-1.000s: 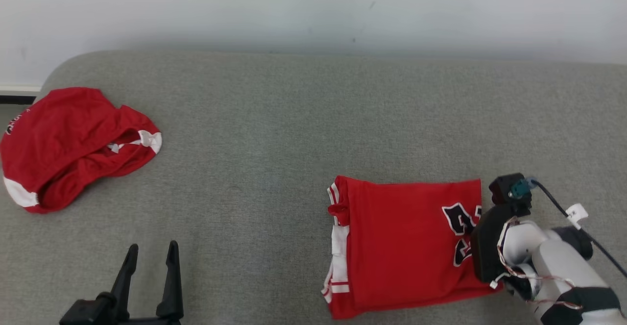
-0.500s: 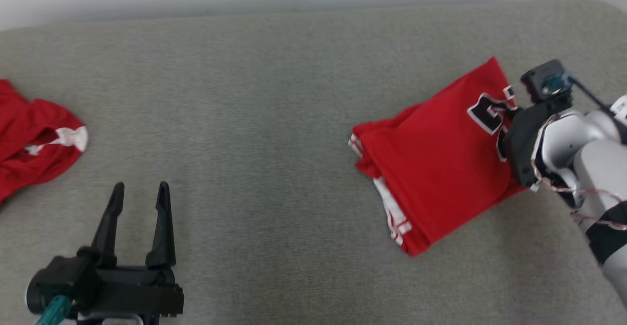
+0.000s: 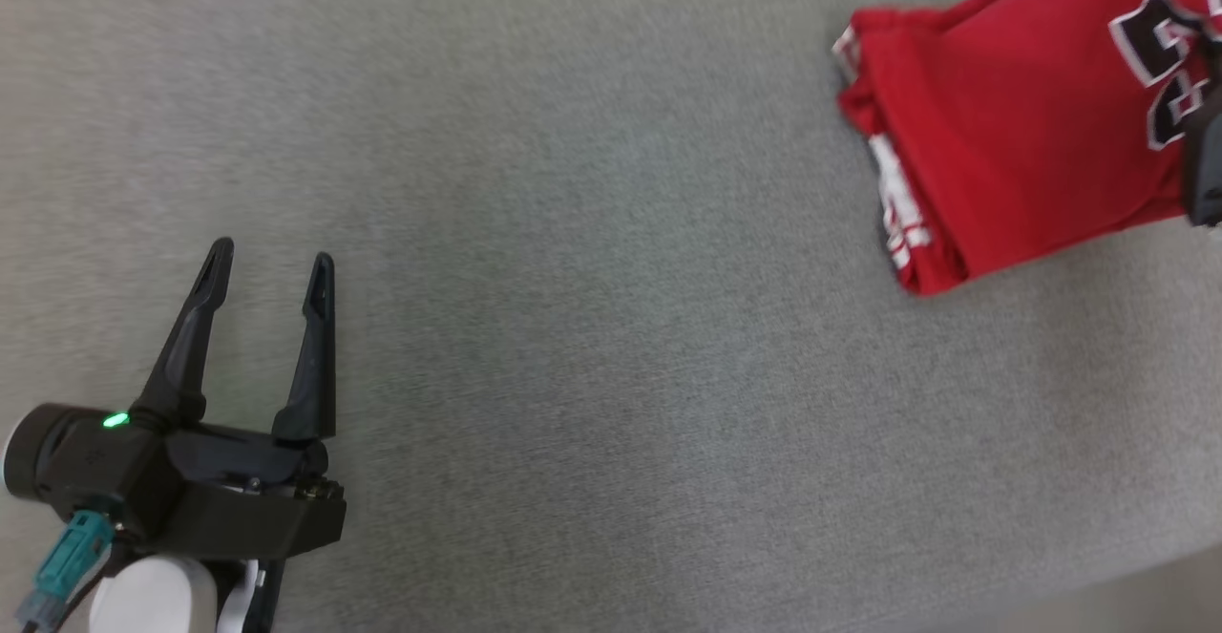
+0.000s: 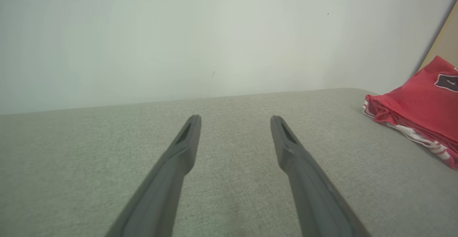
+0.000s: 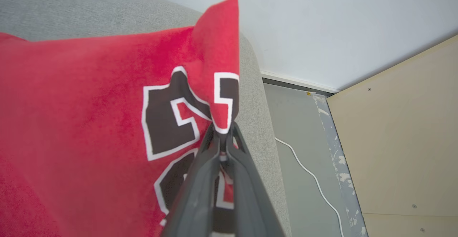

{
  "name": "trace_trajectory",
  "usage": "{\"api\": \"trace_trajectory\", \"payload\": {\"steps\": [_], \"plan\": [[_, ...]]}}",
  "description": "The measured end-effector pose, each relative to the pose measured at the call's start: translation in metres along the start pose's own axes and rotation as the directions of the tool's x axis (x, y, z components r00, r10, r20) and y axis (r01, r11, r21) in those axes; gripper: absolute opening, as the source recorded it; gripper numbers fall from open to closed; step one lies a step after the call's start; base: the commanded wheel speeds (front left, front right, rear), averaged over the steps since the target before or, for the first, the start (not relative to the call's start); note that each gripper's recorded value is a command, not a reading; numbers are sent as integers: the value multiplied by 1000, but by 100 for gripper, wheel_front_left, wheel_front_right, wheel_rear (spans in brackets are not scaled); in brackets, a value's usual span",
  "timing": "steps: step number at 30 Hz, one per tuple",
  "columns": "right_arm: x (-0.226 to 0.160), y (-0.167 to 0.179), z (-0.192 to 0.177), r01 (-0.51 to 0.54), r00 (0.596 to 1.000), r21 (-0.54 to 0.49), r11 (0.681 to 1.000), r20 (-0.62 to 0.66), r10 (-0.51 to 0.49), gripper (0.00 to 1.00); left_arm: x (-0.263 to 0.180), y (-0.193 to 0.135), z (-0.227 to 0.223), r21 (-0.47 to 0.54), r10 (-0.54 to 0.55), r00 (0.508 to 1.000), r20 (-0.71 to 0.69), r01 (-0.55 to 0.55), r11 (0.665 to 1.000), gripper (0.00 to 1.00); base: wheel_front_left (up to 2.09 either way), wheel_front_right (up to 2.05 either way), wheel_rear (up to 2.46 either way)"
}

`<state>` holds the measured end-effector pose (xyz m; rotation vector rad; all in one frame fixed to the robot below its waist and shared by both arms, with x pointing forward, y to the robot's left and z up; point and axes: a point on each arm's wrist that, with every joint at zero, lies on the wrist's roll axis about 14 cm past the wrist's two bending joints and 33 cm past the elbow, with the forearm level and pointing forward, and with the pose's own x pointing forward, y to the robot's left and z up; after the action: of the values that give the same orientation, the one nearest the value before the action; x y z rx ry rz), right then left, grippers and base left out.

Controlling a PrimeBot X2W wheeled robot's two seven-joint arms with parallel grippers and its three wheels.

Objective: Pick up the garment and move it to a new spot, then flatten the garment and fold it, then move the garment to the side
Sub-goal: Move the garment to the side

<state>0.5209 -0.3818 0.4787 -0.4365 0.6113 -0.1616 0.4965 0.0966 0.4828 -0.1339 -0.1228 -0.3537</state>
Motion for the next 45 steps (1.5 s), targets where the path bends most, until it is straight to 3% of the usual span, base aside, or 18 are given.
{"api": "trace_trajectory", "payload": {"steps": [5, 13, 14, 16, 17, 18, 26, 33, 36, 45], "plan": [[8, -32, -13, 92, 996, -16, 996, 16, -92, 0, 13, -11, -23, -19, -59, 998, -27, 58, 998, 100, 0, 0, 0], [21, -49, -19, 160, 986, -118, 980, 70, -153, 0, 21, -17, -50, -42, -101, 993, -68, 98, 994, 100, 0, 0, 0], [21, -50, -18, 166, 984, -121, 979, 79, -157, 26, 21, -17, -51, -43, -103, 992, -71, 100, 994, 100, 0, 0, 0], [22, -47, -19, 163, 984, -142, 976, 89, -152, 49, 21, -17, -50, -40, -105, 992, -71, 102, 994, 100, 0, 0, 0], [22, -47, -18, 164, 983, -139, 977, 99, -151, 94, 21, -16, -48, -37, -103, 992, -69, 100, 994, 100, 0, 0, 0], [22, -46, -17, 166, 983, -140, 976, 103, -152, 100, 20, -15, -46, -33, -99, 993, -65, 97, 995, 100, 0, 0, 0], [10, -23, 4, 135, 970, -137, 981, 220, -103, 100, 11, -15, -30, -39, -63, 997, -52, 61, 997, 100, 0, 0, 0], [-21, 10, 26, 43, 909, 73, 996, 410, -69, 100, -20, -2, -22, -38, 31, 995, -94, -34, 999, 100, 0, 0, 0], [-38, 34, 36, -41, 876, 195, 980, 479, -58, 100, -35, 9, -9, -28, 91, 992, -82, -94, 995, 100, 0, 0, 0], [-101, 91, 10, -212, 847, 340, 916, 532, -2, 100, -100, 27, 9, 8, 241, 964, -110, -242, 970, 100, 0, 0, 0]]}}
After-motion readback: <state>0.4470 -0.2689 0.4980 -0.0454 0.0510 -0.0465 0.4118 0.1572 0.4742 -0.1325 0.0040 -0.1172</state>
